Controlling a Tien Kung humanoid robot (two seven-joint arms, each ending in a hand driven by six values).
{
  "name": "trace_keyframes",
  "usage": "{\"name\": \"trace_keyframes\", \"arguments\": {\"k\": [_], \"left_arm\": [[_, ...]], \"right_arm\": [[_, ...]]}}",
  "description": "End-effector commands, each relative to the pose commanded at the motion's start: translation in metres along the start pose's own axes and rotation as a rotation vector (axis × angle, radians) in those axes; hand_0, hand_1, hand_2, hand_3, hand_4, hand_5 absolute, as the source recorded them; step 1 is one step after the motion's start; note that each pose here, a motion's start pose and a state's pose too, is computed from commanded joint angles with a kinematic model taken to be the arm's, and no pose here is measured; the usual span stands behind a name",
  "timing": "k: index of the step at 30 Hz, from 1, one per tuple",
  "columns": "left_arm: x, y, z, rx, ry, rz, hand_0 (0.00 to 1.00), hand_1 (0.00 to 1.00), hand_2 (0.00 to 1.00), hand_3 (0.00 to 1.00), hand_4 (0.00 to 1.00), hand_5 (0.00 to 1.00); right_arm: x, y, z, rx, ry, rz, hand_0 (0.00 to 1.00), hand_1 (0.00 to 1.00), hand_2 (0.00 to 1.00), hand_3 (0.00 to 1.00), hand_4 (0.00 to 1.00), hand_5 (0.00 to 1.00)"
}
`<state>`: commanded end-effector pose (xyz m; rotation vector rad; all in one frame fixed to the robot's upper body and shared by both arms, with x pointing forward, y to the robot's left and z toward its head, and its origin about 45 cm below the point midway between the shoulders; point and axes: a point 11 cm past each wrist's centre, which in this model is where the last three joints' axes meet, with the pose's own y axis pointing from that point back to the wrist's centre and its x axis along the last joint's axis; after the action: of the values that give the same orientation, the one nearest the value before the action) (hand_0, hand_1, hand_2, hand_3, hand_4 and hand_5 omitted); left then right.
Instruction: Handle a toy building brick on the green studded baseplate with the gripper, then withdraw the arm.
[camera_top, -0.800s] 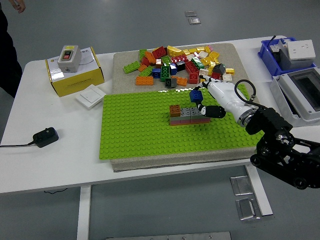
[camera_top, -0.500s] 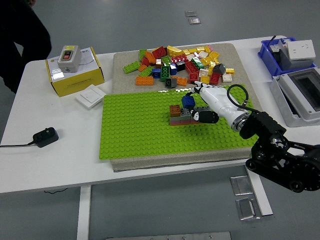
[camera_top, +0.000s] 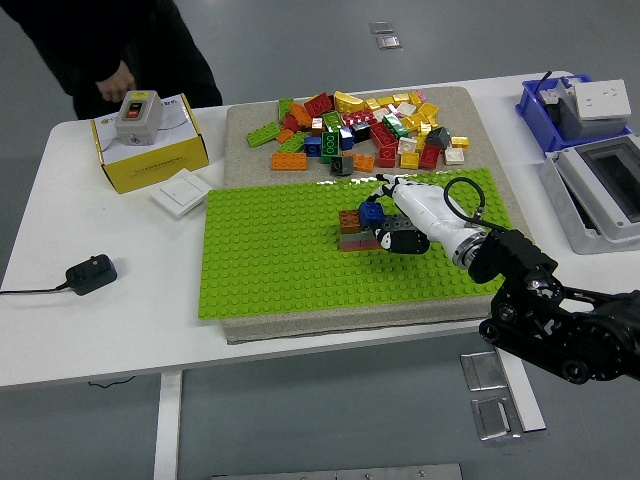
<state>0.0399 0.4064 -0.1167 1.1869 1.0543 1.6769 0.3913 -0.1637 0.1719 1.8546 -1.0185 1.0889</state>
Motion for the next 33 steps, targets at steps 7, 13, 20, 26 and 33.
{"name": "trace_keyframes", "arguments": {"k": [7, 13, 20, 26, 33], "left_arm": [[0.0005, 0.0000, -0.0004, 0.001, -0.001, 0.000, 0.661, 0.660, 0.592, 0.602, 0.184, 0.671], [0.0002, 0.0000, -0.0009, 0.002, -0.004, -0.001, 0.661, 0.660, 0.591, 0.600, 0.185, 0.672], [0.0008, 0.0000, -0.0015, 0.003, -0.004, 0.000, 0.661, 0.661, 0.591, 0.601, 0.185, 0.672], [0.0009, 0.0000, -0.0017, 0.003, -0.004, 0.000, 0.661, 0.661, 0.592, 0.601, 0.185, 0.672], [0.0015, 0.0000, -0.0008, 0.001, -0.005, 0.001, 0.661, 0.660, 0.591, 0.601, 0.185, 0.672]], "right_arm": [[-0.0026, -0.0014, 0.0019, -0.009, -0.004, -0.004, 0.826, 0.906, 0.964, 0.580, 0.467, 0.316], [-0.0059, -0.0019, 0.0033, -0.014, -0.007, -0.011, 0.826, 0.907, 0.964, 0.588, 0.468, 0.315], [-0.0081, -0.0020, 0.0046, -0.018, -0.010, -0.014, 0.828, 0.906, 0.964, 0.591, 0.468, 0.320], [-0.0078, -0.0020, 0.0065, -0.021, -0.006, -0.012, 0.826, 0.906, 0.963, 0.595, 0.466, 0.323], [-0.0062, -0.0028, 0.0060, -0.018, -0.005, -0.009, 0.826, 0.906, 0.963, 0.597, 0.467, 0.326]]}}
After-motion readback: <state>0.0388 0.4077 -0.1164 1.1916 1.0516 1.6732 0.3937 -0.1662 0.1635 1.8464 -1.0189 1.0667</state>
